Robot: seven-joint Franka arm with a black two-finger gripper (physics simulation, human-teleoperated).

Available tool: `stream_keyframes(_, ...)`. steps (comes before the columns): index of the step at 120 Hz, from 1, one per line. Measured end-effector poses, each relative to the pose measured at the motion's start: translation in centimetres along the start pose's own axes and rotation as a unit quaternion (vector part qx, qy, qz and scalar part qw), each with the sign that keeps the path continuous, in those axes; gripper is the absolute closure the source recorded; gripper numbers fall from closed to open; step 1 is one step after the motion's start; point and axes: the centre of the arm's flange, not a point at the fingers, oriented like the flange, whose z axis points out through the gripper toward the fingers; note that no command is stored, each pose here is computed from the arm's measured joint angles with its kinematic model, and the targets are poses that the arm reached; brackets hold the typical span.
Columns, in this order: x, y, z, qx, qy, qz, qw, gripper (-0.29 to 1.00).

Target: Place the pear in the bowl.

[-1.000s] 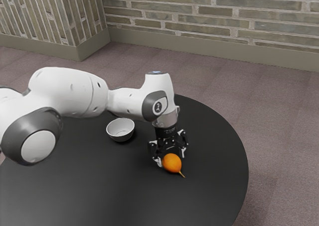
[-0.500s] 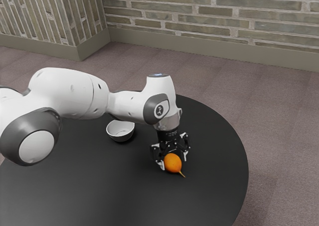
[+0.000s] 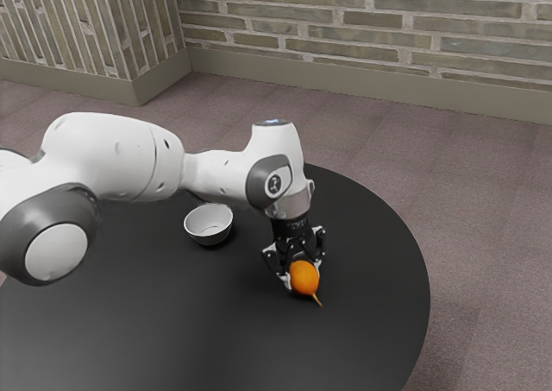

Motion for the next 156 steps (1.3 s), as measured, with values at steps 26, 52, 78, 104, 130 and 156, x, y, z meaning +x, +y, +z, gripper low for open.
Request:
stream_keyframes(26,0.5,-0.8,-4.4,-0.008,0.011,-0.004,1.000,0.46)
stream_keyframes(52,8.5,-3.6,-12.0,-0.012,0.059,-0.052,0.997,0.49)
stream_keyframes(78,15.9,-8.8,-14.4,0.017,0.068,-0.104,0.992,0.49)
stream_keyframes(104,17.2,-10.2,-13.3,0.040,0.052,-0.104,0.992,0.50)
stream_keyframes(130,19.4,-11.8,-13.6,0.046,0.047,-0.111,0.992,0.50)
stream_keyframes(156,20.7,-11.0,-14.2,0.048,0.054,-0.101,0.992,0.53)
